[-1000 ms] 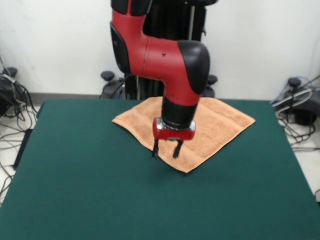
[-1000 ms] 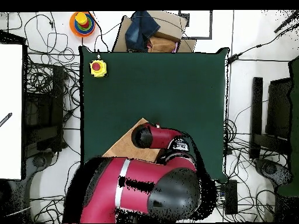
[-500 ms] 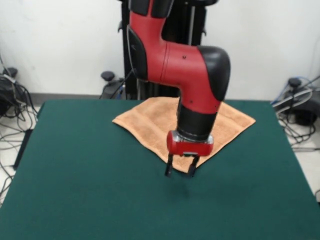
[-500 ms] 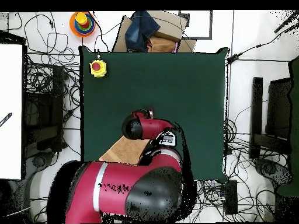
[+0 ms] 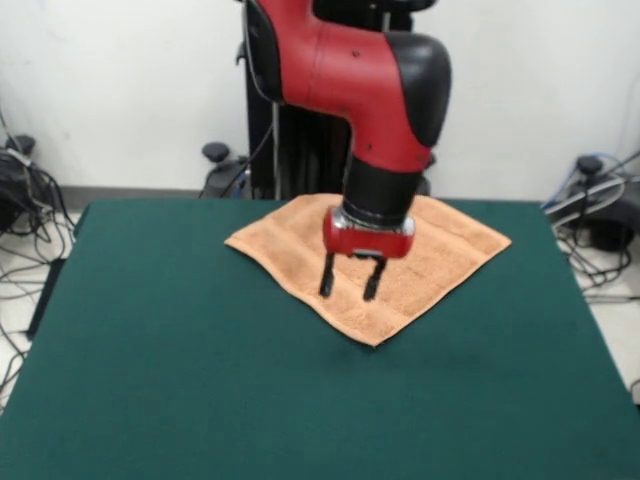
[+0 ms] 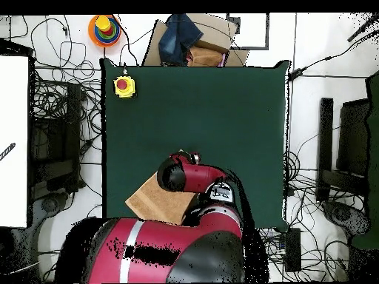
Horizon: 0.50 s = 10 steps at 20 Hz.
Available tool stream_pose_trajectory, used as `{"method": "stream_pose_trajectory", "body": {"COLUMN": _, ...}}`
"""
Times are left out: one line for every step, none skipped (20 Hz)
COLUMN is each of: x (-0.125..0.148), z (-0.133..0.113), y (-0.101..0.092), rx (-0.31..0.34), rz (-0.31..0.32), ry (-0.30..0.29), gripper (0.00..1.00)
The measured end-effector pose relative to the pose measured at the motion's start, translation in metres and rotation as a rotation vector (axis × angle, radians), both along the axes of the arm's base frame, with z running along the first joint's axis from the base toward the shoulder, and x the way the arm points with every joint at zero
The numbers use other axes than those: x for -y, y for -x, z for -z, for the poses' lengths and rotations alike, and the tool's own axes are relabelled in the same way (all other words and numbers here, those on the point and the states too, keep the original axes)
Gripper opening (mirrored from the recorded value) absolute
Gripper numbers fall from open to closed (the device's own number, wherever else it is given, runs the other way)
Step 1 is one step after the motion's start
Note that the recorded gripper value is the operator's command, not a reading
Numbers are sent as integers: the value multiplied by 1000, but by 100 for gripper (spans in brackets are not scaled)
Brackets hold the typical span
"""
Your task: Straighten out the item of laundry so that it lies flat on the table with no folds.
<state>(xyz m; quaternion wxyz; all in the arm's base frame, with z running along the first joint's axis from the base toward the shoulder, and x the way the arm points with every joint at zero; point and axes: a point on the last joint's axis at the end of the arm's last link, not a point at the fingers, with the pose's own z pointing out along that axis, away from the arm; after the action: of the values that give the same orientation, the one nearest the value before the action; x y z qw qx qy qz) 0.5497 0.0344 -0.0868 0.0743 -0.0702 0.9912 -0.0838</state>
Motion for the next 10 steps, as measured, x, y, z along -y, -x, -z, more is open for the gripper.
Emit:
{"method": "stream_pose_trajectory", "body": {"x": 3, "z": -1, "y": 5, "rx": -9, "rz": 4, "ry": 0, "gripper": 100}}
{"method": "stream_pose_trajectory", "body": {"x": 8, "z": -1, "y": 10, "rx": -17, "rz": 9, "ry": -1, "gripper": 100}}
{"method": "stream_pose_trajectory", "body": {"x": 14, "z": 1, "y": 17, "rx": -26, "rz": 14, "ry": -1, "gripper": 100}}
{"method": "stream_pose_trajectory", "body": {"x": 19, "z": 4, "y": 23, "rx": -36, "rz": 19, "ry": -2, "gripper": 100}}
{"method": "stream_pose_trajectory", "body": {"x": 21, "z": 6, "y": 25, "rx": -37, "rz": 21, "ry": -2, "gripper": 100}}
{"method": "stream_pose_trajectory", "body": {"x": 23, "z": 11, "y": 29, "rx": -35, "rz": 23, "ry": 0, "gripper": 100}}
{"method": "stream_pose_trajectory", "body": {"x": 23, "z": 14, "y": 31, "rx": -35, "rz": 21, "ry": 1, "gripper": 100}}
{"method": "stream_pose_trajectory", "body": {"x": 22, "z": 17, "y": 33, "rx": -35, "rz": 19, "ry": 2, "gripper": 100}}
{"method": "stream_pose_trajectory", "body": {"x": 16, "z": 30, "y": 42, "rx": -28, "rz": 3, "ry": 7, "gripper": 100}}
{"method": "stream_pose_trajectory", "body": {"x": 14, "z": 33, "y": 45, "rx": -26, "rz": -3, "ry": 8, "gripper": 100}}
